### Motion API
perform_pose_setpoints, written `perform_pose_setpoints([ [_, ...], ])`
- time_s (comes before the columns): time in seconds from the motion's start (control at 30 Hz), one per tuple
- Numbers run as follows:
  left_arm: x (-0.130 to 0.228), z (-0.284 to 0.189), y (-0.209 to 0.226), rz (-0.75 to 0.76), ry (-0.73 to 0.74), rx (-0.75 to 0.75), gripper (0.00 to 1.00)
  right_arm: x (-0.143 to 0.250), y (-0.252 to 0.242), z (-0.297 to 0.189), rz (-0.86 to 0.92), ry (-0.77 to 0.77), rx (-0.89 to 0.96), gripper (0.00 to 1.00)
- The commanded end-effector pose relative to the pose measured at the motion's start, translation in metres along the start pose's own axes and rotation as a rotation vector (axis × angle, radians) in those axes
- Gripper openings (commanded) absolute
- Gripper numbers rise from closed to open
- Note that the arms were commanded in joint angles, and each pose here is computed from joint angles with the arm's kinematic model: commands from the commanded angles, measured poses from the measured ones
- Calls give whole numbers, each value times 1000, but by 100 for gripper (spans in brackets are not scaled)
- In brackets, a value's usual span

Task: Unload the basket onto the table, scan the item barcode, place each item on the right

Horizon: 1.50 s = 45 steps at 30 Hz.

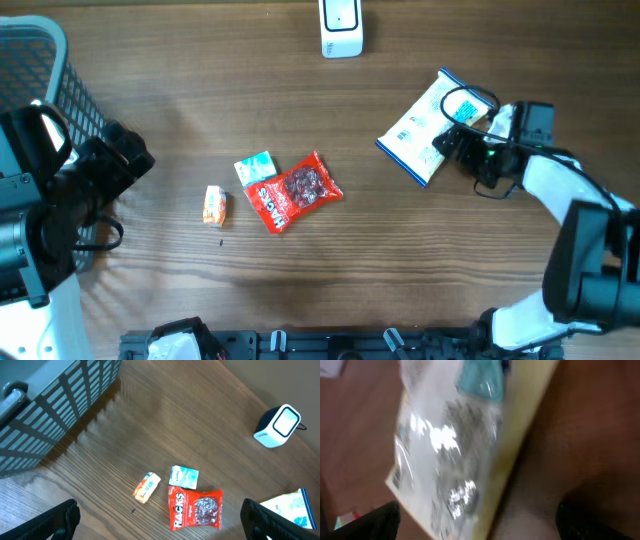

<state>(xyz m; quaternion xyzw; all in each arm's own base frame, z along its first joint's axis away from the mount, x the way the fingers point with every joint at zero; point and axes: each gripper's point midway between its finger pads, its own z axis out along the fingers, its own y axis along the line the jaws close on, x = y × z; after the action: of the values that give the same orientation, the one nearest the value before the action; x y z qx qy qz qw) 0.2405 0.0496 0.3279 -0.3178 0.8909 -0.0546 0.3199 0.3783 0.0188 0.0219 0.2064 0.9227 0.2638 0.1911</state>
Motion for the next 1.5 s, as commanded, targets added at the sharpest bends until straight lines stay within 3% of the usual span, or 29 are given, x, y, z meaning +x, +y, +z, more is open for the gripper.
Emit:
perform_pose_setpoints([
  [0.0,-1,-1,-2,3,-3,12,100,35,-7,33,46,139,-42,99],
  [0.13,0,-1,-2,3,-2,12,100,52,-9,57,72,189,-28,99],
  [0.23,-1,-1,-2,3,-2,12,100,55,-25,68,123,176,70,86],
  [0.3,0,-1,-2,3,-2,12,100,52,-38,69,131,149,140,63],
  [0.37,0,-1,-2,3,-2,12,100,48,-44,68,139,126,175,20],
  [0.4,0,-1,-2,3,-2,12,100,47,-44,69,143,120,176,4],
  [0.63,0,-1,-2,3,-2,12,100,7,-17,38,32,50,194,4],
  [0.8,0,-1,-2,3,-2,12,100,-54,-8,-68,-70,-233,483,4],
  [0.9,0,-1,-2,3,-2,12,100,-59,-4,-119,-105,-362,627,4],
  [1.07,0,-1,-2,3,-2,12,100,-50,19,-146,-285,-449,818,4],
  [1.13,0,-1,-2,3,-2,12,100,-41,30,-144,-376,-447,884,4],
  [1.23,0,-1,-2,3,-2,12,100,-23,62,-117,-512,-410,829,4],
  [1.47,0,-1,-2,3,-2,12,100,49,94,-2,-670,-119,609,4],
])
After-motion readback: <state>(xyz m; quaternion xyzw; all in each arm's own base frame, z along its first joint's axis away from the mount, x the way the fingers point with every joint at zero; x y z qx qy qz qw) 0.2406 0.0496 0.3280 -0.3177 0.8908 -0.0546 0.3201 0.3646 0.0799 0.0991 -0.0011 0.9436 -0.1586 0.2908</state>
